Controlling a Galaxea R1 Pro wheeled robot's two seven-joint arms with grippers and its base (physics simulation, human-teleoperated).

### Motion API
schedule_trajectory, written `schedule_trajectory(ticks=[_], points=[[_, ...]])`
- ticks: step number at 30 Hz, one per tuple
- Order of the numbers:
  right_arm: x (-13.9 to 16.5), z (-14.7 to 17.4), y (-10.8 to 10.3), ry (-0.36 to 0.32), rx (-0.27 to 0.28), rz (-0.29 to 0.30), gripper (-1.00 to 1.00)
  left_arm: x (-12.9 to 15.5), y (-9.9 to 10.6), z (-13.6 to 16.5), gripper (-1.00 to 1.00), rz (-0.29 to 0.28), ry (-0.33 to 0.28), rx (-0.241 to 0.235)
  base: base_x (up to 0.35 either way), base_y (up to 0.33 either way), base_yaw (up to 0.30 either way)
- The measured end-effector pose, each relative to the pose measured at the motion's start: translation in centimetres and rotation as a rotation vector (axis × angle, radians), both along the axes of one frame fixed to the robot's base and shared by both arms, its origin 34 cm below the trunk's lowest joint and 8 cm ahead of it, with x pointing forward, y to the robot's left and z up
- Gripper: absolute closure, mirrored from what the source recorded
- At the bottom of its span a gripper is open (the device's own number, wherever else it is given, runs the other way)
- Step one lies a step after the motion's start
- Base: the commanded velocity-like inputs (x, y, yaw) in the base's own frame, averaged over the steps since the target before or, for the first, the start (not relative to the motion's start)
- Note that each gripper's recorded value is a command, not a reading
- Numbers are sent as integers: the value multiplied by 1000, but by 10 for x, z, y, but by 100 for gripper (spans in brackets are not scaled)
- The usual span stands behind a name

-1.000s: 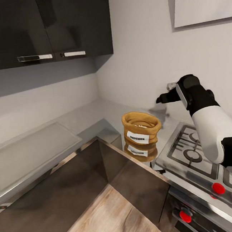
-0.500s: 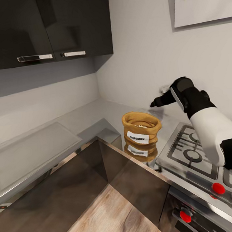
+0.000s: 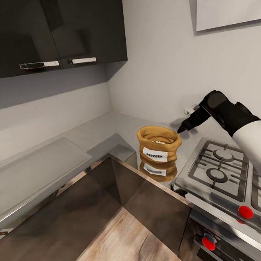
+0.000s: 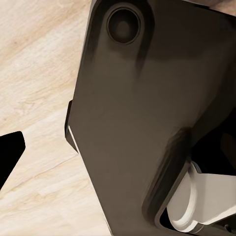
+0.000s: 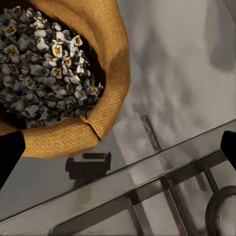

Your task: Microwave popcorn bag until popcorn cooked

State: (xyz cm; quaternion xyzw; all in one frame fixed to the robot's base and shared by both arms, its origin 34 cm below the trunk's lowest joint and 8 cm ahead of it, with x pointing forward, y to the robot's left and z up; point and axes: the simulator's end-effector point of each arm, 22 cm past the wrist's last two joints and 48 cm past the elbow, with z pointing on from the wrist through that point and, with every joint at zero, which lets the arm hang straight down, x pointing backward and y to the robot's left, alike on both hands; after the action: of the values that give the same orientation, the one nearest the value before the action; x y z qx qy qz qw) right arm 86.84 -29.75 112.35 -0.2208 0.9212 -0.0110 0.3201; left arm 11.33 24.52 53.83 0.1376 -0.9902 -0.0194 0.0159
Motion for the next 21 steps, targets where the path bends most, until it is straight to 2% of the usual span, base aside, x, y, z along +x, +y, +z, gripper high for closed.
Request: schedule_trajectory(ticks=[6, 16, 21], points=[[0, 2, 15, -4, 7, 29, -100, 0, 0, 0, -100, 0, 0, 0, 0, 0, 0], [0, 5, 14, -10, 13, 23, -100, 0, 0, 0, -100, -1, 1, 0, 268, 0, 0], [0, 2, 16, -1, 20, 26, -100, 0, 0, 0, -100, -1, 0, 0, 88, 0, 0]])
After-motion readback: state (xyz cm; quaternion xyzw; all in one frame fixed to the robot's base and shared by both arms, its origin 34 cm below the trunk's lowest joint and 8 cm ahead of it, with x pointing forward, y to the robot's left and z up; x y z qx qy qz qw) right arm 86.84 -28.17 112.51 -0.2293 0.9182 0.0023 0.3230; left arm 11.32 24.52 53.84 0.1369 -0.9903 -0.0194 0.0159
